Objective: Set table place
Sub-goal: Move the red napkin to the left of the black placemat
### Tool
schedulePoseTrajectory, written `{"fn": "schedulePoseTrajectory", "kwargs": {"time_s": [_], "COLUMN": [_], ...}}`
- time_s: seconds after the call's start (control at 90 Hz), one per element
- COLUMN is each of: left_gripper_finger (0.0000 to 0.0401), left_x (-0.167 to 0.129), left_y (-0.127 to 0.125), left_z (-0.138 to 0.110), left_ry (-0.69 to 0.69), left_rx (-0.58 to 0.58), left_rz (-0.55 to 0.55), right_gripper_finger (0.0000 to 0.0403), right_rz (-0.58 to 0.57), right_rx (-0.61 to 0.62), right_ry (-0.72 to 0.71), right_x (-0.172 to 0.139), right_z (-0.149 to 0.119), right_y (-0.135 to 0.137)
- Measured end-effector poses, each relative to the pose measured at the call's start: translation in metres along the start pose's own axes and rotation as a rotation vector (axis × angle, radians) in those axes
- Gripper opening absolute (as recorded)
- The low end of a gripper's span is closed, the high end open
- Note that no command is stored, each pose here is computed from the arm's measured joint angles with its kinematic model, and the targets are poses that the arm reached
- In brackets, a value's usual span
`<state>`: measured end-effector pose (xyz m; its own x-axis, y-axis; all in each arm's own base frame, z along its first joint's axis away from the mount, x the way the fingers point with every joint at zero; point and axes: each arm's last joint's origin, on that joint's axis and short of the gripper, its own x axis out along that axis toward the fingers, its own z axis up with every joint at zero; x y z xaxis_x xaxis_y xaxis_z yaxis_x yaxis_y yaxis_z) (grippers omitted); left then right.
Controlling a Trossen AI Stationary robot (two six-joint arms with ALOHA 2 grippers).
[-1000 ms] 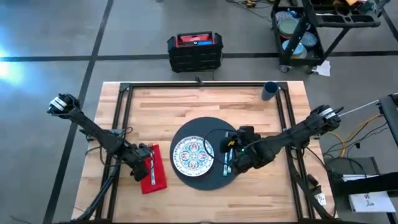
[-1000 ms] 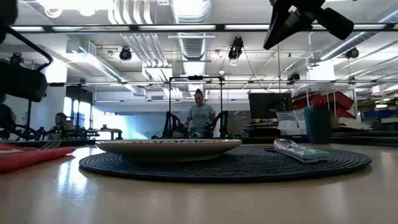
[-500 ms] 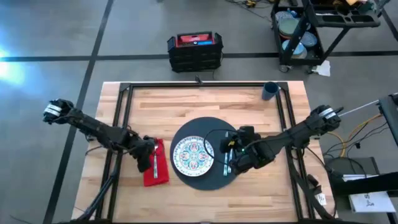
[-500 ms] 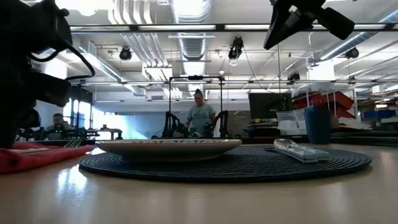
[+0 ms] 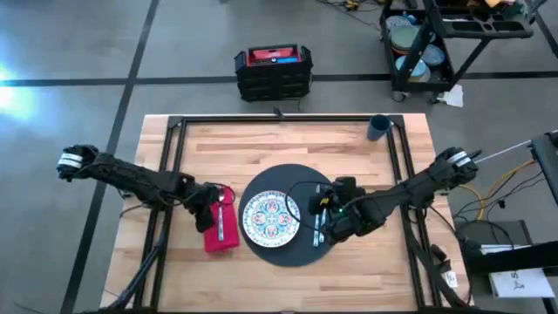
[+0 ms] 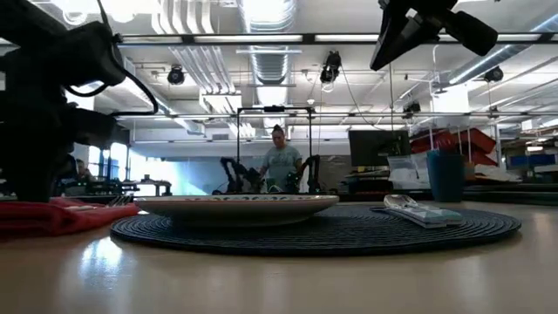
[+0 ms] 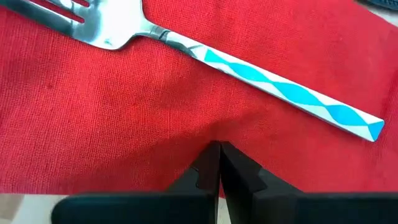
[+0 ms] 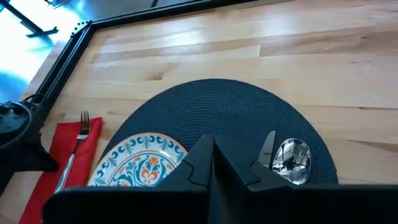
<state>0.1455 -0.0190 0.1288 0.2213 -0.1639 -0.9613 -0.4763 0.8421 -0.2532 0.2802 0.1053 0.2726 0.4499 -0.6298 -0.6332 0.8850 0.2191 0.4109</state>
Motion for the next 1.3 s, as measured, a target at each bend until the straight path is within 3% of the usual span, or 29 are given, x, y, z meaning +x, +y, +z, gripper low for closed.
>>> {"fn": "schedulePoseTrajectory", "kwargs": {"time_s": [0.3, 0.511, 0.622, 1.033, 1.3], "left_gripper_finger": [0.0000, 0.0000, 0.0000, 0.0000, 0.0000], "left_x": [-0.012, -0.039, -0.046, -0.023, -0.008], "left_y": [-0.005, -0.009, -0.010, 0.007, 0.012], "left_z": [0.008, 0.014, 0.017, 0.017, 0.028], "left_ry": [-0.075, -0.092, -0.121, -0.001, 0.040], "left_rx": [-0.053, -0.076, -0.095, -0.243, -0.221], "left_rz": [0.025, 0.212, 0.259, 0.354, 0.371], "right_gripper_finger": [0.0000, 0.0000, 0.0000, 0.0000, 0.0000], "right_rz": [-0.001, -0.004, -0.006, -0.007, -0.005], "right_rx": [-0.007, -0.013, -0.018, -0.029, -0.027], "right_ry": [0.000, -0.001, -0.001, -0.002, -0.001], "right_x": [0.000, 0.001, 0.001, 0.002, 0.001], "right_z": [0.000, -0.001, -0.002, -0.002, -0.002], "right_y": [0.000, 0.000, 0.000, 0.000, 0.000]}}
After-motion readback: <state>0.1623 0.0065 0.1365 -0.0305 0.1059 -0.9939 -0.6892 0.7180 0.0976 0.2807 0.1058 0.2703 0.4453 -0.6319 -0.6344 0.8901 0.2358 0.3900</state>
